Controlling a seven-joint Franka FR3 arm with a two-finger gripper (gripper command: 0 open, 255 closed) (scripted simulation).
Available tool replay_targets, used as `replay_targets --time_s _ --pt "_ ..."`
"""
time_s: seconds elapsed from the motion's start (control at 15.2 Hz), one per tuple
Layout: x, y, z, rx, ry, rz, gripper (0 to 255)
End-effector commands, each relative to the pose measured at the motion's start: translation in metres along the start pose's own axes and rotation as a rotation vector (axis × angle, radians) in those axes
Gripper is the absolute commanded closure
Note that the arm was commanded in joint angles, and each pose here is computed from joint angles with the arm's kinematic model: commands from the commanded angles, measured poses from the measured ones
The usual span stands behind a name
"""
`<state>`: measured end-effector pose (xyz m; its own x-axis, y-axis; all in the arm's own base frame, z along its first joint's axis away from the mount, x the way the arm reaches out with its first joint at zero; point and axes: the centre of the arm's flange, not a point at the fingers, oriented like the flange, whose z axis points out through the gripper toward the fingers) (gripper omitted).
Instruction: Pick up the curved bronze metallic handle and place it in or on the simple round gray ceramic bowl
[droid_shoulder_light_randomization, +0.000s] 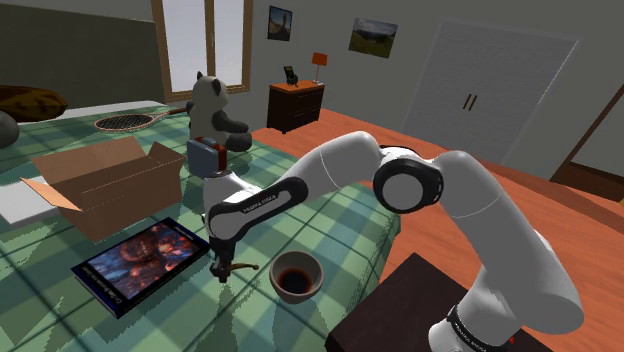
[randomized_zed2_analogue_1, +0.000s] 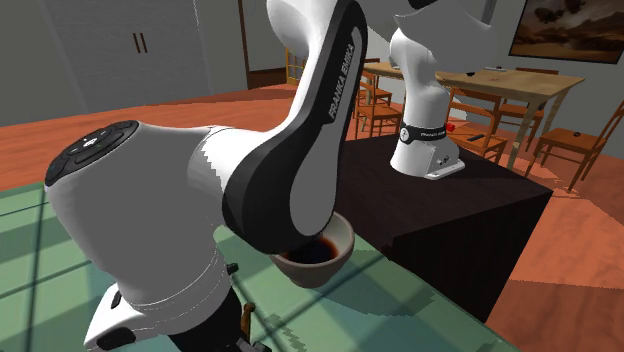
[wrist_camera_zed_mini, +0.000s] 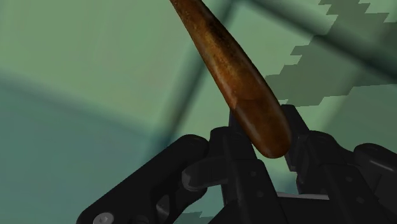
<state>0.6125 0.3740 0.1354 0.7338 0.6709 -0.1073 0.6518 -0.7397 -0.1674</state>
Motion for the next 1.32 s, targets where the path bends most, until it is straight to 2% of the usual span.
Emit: replay_targets --time_s 0.0,1.25 --pt "-0.002 -0.001 -0.010 0.000 0.000 0.000 255" --pt "-0.013 -0.018 -0.108 0.000 0.000 0.000 255"
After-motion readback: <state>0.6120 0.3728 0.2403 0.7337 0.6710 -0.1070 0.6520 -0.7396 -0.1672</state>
